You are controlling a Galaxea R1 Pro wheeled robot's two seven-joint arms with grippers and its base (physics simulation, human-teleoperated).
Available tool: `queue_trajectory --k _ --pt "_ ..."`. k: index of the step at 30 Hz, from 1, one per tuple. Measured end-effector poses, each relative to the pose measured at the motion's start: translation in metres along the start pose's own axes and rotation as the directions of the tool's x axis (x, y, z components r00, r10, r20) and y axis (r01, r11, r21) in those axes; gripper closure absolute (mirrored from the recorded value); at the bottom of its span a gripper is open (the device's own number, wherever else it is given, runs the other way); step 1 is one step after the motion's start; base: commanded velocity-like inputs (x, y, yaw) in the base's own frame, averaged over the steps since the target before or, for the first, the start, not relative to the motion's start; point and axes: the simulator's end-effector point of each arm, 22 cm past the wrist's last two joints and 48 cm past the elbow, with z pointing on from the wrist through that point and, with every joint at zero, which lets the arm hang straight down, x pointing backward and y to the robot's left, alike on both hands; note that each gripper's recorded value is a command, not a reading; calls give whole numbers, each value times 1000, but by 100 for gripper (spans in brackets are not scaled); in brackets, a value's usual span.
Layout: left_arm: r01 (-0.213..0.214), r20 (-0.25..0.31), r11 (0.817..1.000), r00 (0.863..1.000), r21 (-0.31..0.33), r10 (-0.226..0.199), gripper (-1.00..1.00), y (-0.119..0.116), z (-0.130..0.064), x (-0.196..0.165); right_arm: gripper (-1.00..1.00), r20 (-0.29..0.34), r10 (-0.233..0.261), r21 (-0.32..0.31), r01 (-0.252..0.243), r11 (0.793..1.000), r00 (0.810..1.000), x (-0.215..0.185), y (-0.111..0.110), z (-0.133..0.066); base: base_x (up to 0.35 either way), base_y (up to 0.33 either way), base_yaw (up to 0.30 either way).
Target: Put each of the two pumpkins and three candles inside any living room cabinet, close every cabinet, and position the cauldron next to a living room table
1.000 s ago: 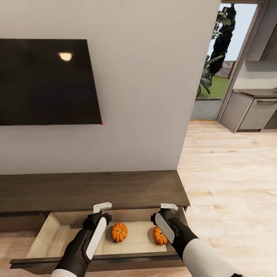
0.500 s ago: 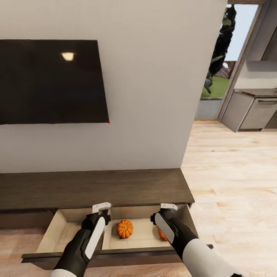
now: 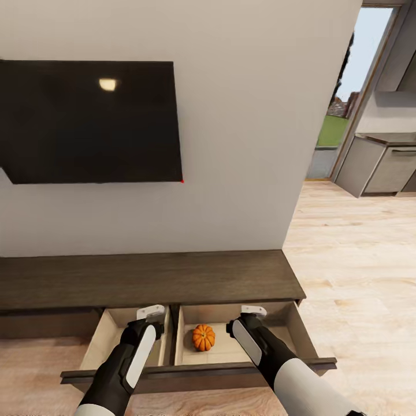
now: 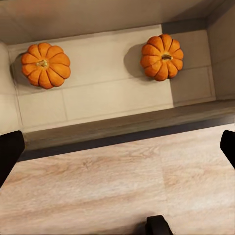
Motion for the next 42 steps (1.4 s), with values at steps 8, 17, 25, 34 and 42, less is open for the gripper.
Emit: queue_trajectory --k 8,17,25,34,42 --pt "13 49 1000 999 15 -14 -100 -6 -12 -20 -100 2 1 3 -1 1000 1000 0 -2 1 -34 65 0" --pt "19 74 1000 997 22 -21 -100 -8 -10 -26 -100 4 2 4 -2 1000 1000 2 -1 10 -1 1 0" --pt "19 70 1000 997 21 -21 -100 -8 1 -21 -100 4 2 5 -2 1000 1000 6 -1 21 -136 0 0" --pt "11 75 1000 997 26 -13 -100 -10 1 -22 -100 4 1 3 -1 1000 1000 8 1 25 -55 0 0" --pt "2 67 1000 998 29 -4 -100 -9 -11 -27 -100 2 1 3 -1 1000 1000 4 0 14 -2 0 0"
